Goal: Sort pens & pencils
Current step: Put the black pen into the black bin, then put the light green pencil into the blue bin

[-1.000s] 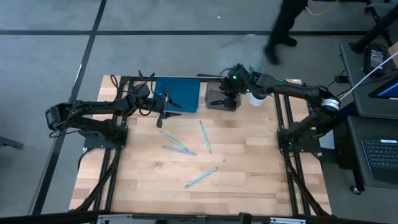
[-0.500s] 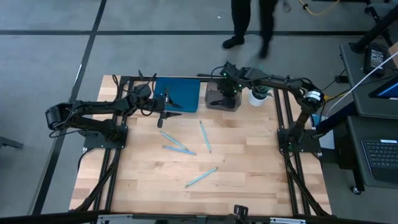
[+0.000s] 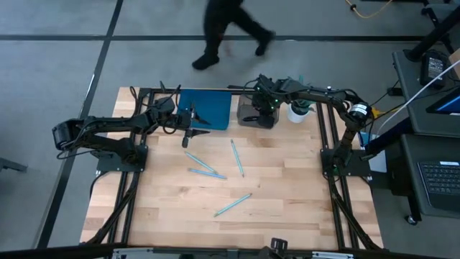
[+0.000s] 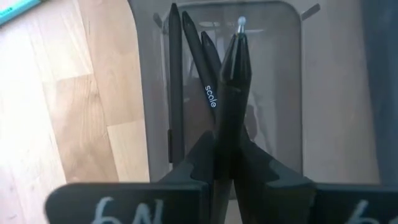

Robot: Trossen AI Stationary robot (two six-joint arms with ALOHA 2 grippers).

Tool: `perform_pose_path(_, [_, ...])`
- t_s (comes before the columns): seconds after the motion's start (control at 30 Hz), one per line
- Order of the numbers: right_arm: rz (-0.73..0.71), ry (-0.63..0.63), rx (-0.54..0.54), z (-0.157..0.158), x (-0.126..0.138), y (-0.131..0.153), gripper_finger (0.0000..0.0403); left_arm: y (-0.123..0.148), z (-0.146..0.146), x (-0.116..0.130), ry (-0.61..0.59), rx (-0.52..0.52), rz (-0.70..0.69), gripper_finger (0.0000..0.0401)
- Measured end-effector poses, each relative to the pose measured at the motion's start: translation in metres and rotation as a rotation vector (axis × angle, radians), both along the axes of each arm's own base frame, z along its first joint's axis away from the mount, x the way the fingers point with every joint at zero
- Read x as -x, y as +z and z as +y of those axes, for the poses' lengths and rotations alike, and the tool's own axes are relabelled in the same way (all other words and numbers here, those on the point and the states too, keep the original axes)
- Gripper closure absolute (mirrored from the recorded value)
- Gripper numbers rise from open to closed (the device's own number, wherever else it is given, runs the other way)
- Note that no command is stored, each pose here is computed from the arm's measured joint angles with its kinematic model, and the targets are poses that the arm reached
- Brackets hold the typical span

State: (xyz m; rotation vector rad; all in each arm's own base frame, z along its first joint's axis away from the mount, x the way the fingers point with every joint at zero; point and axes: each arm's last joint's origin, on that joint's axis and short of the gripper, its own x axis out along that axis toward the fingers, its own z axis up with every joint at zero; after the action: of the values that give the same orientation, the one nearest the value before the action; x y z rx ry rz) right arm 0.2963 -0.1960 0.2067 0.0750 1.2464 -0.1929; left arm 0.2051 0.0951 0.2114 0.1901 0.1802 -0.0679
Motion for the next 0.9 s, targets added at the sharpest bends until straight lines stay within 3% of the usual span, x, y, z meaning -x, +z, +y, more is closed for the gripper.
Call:
perform_pose_path(0.3, [-0.042,-0.026,0.015,-0.002,-0.003,0.001,0.0312,0.0,0.0,0.0,0.001,0.004,0.001,0.0264])
perform_pose_path(0.57, [-0.087,-0.008,-0.011,-0.002,-0.006,0.002,0.0335,0.0,0.0,0.0,0.001,0.006,0.003,0.0264])
perform_pose_path(0.9, [-0.254,-0.101,0.047,-0.012,-0.017,0.012,0.0339,-0.002,0.0,0.0,0.007,0.054,0.024,0.0264])
